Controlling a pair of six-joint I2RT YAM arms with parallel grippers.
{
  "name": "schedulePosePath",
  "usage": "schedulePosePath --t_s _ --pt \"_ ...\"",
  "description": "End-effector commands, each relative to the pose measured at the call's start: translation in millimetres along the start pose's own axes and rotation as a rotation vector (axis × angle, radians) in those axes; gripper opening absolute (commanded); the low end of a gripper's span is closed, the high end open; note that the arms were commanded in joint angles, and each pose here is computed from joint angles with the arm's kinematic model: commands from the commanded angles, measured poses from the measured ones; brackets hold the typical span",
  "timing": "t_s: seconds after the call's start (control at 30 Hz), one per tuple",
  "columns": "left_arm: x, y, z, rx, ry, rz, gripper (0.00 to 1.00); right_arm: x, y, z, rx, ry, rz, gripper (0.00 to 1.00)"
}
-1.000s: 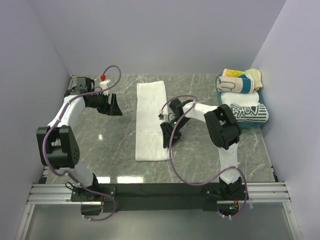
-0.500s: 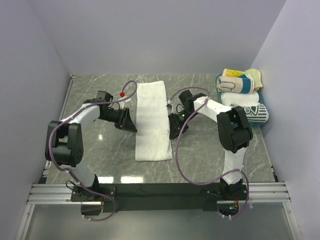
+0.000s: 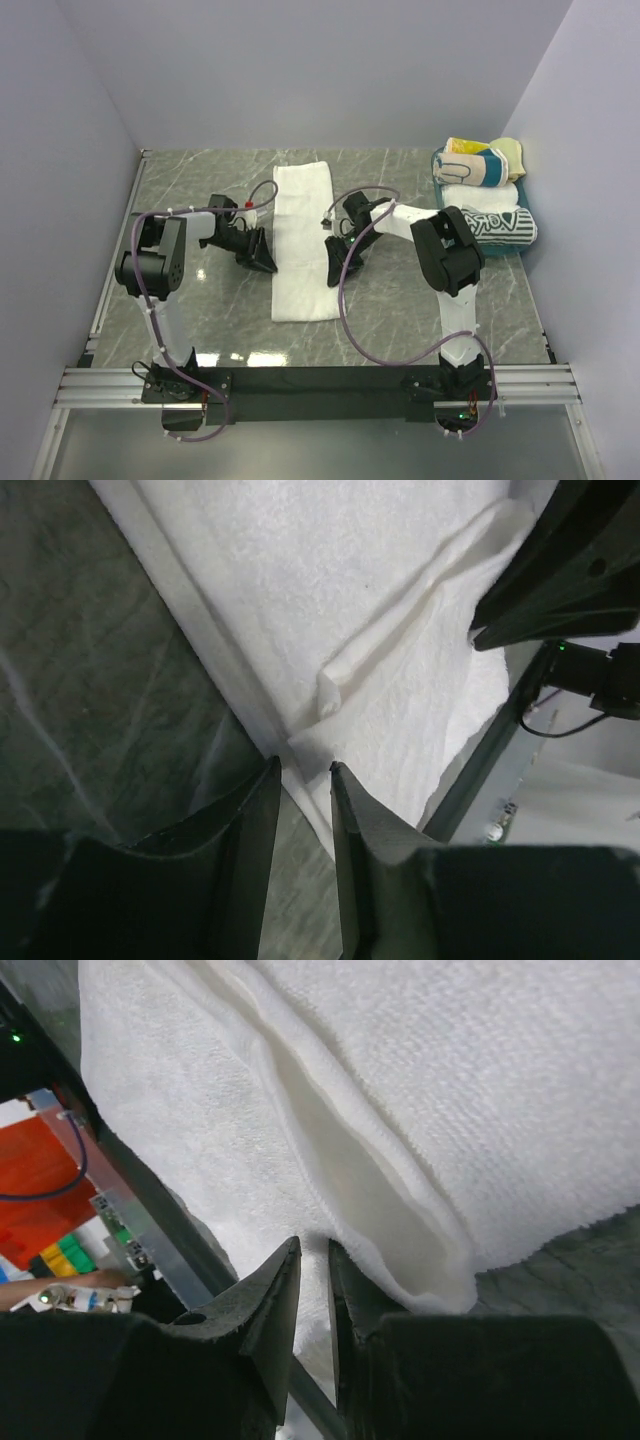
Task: Roll the towels
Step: Roll the towel
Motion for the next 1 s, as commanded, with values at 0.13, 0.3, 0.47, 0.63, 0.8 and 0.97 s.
schedulePosePath --t_s 0.13,0.3,0.47,0.63,0.8,0.97 --pt "4 -37 -19 -0.104 0.135 -0.092 0.43 -21 6 -8 -0.017 0.004 0.067 0.26" --pt "-21 -68 -1 -0.227 0.491 -0.294 0.58 -8 -4 -21 -0.044 -0.018 0.022 0.28" --pt "-42 -70 41 -0.24 0.903 -0.398 0.7 22 -33 -30 -0.114 -0.093 0.004 0.3" --pt "-46 -59 81 -0.204 1.252 -0.467 0.75 43 -37 -22 -0.123 -0.172 -0.031 0.32" --pt "-52 -29 110 -0.131 1.449 -0.426 0.73 42 -10 13 0.013 -0.143 -0.074 0.28" --pt "-61 -6 115 -0.109 1.508 -0.411 0.71 16 21 28 0.09 -0.05 -0.053 0.27"
Point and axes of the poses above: each gripper's point midway between its finger pads, its own y axis out along the fingers, its own x axis along the line the jaws close on, z = x × y, the point moved 4 cm from there along -y, back along the fingers, and after that the axes turned 14 degrees about -y, right-handed, at the moved point
